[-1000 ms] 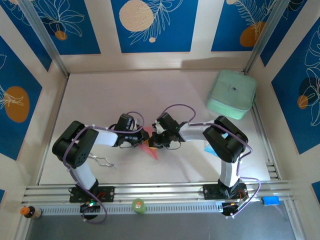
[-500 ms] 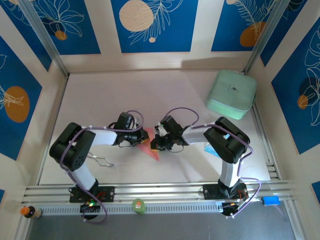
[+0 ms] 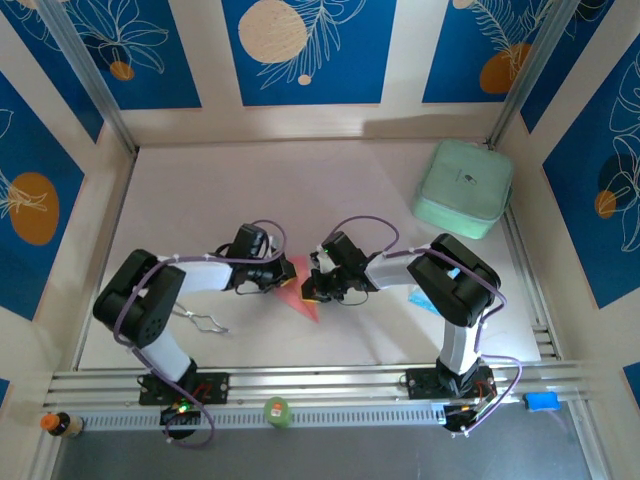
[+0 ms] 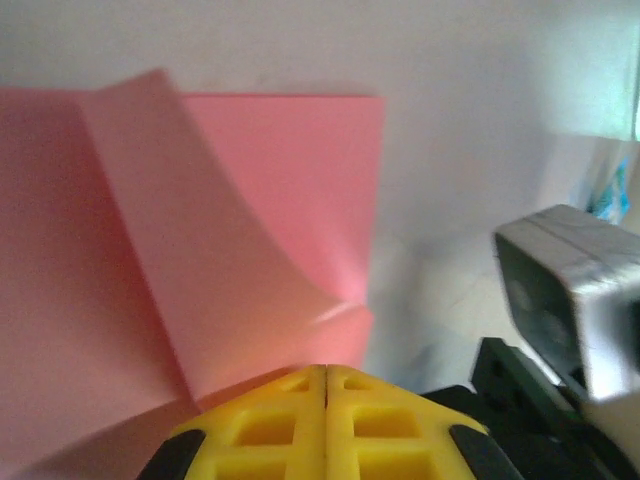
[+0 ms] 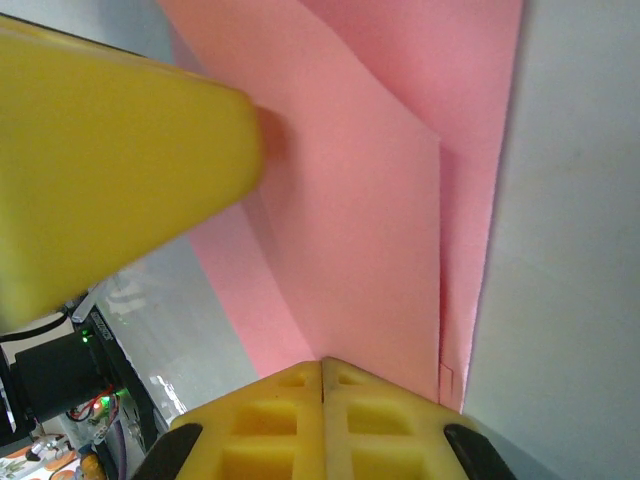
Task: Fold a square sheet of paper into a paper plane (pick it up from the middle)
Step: Fourth fold the wing at the center of the table.
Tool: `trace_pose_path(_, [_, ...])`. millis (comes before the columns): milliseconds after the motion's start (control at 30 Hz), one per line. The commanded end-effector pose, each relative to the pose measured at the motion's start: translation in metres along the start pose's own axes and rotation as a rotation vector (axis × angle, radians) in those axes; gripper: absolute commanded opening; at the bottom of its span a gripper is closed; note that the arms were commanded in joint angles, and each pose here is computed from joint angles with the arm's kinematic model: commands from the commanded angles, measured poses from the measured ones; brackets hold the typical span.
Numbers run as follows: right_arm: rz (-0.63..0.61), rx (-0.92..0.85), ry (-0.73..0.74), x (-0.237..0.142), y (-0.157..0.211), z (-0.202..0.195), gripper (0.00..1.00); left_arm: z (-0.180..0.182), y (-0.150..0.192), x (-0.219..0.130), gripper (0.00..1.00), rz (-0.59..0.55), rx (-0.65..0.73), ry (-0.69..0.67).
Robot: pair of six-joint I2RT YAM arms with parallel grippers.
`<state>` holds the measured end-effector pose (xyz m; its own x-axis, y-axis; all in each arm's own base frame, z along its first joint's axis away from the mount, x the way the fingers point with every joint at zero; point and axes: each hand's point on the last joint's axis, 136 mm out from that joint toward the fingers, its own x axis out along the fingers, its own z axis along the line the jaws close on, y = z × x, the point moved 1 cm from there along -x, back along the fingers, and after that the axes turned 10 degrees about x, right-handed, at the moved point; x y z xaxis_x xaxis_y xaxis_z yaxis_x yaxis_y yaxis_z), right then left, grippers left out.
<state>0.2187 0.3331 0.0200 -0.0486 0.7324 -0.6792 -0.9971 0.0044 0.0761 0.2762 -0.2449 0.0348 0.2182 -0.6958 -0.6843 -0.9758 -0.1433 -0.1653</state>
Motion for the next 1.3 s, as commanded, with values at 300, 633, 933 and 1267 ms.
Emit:
trace_pose_path(300, [0.104,0.155,0.231,0.001,0.042,-0.078,0.0,0.048,-0.013,0.01,0.0,0.015,-0.028,-0.177])
trace_pose_path(633, [0.105,0.161,0.23,-0.001,0.043,-0.082,0.0,0.055,-0.053,0.0,0.0,-0.035,-0.042,-0.145])
trace_pose_path(933, [0.107,0.17,0.229,-0.002,0.043,-0.086,0.0,0.062,-0.082,-0.01,0.0,-0.086,-0.07,-0.104])
trace_pose_path(1267, [0.129,0.149,0.235,-0.003,0.044,-0.085,0.0,0.056,-0.102,-0.024,0.01,-0.128,-0.077,-0.096])
